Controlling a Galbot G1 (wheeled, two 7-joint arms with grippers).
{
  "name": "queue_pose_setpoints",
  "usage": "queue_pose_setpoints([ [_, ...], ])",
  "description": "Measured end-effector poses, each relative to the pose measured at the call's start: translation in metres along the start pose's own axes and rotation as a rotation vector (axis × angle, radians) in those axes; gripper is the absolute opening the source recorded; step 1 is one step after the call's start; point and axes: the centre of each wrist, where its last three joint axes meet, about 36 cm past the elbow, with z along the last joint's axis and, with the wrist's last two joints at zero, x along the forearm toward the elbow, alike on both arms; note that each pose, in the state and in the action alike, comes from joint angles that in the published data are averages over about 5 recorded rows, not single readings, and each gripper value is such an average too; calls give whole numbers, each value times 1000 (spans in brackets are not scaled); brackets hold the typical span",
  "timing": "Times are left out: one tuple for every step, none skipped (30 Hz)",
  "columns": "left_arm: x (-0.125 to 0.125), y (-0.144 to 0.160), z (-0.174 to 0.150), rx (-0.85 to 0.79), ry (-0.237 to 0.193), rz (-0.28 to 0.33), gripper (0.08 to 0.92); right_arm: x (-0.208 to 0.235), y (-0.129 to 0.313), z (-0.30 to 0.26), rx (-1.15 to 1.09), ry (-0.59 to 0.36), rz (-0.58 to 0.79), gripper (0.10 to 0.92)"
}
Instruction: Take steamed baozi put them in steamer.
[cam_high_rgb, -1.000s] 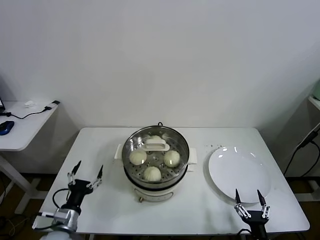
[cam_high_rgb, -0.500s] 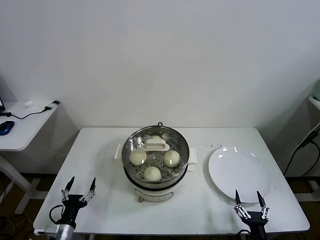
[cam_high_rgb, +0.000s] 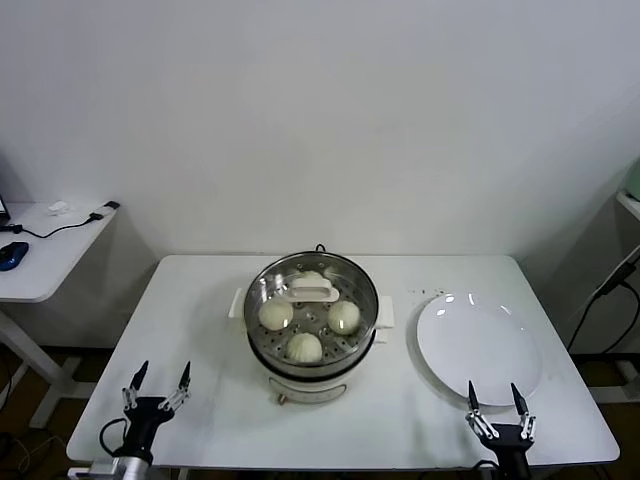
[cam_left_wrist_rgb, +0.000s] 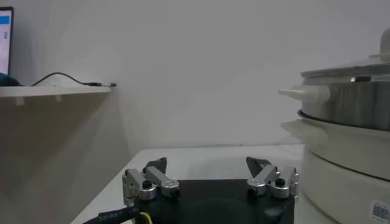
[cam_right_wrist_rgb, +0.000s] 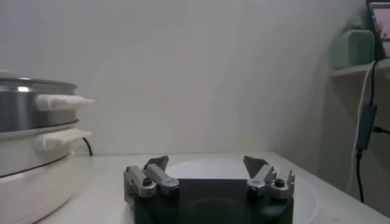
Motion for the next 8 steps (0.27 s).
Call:
queue_pose_setpoints([
  [0, 0, 0, 1, 0, -1, 823, 0, 0, 0, 0, 0, 0, 823],
  [1, 0, 1, 2, 0, -2, 823, 0, 0, 0, 0, 1, 0, 823],
  [1, 0, 1, 3, 0, -3, 823, 1, 0, 0, 0, 1, -1, 823],
  [1, 1, 1, 4, 1, -4, 823, 1, 0, 0, 0, 1, -1, 823],
  [1, 1, 1, 5, 1, -5, 823, 1, 0, 0, -1, 1, -1, 823],
  [1, 1, 1, 5, 1, -6, 823, 1, 0, 0, -1, 0, -1, 823],
  [1, 1, 1, 6, 1, -6, 823, 0, 0, 0, -1, 0, -1, 823],
  [1, 1, 1, 6, 1, -7, 823, 0, 0, 0, -1, 0, -1, 823],
])
